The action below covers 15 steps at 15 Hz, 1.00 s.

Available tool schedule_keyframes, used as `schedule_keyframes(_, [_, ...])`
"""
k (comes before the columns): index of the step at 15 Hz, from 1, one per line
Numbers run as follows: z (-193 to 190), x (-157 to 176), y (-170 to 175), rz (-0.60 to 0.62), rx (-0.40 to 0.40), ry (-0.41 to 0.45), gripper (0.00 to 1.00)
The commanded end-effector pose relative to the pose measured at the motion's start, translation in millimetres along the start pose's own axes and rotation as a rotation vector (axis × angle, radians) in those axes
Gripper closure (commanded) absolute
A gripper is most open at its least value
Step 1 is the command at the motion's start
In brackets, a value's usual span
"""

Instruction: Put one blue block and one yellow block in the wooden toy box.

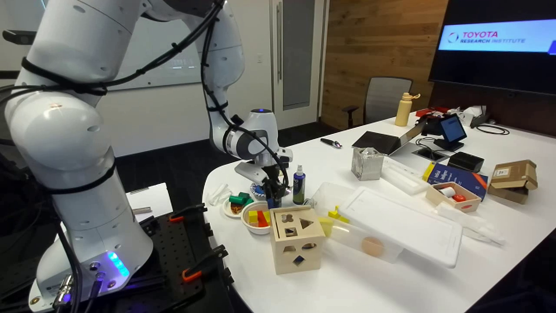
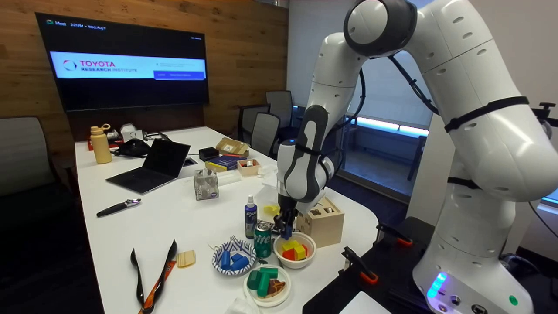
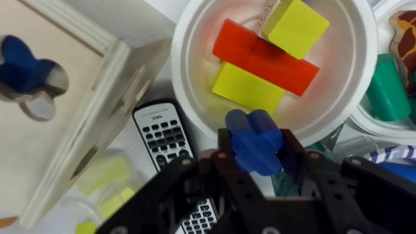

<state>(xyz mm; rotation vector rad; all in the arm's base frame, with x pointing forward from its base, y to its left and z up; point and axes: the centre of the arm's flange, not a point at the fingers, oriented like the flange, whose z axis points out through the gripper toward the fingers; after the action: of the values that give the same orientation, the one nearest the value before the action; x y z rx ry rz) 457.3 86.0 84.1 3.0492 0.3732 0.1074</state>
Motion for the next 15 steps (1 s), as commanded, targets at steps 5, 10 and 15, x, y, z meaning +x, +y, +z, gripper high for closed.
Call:
schedule_keyframes(5, [-139,9,11,0.215,0.115,0.007,0.85])
schedule_keyframes(10, [-171,-5,54,0.484,0.027,-0.022,0.85])
schedule_keyframes(15, [-149,-40,90,0.662,-0.003,-0.052,0.85])
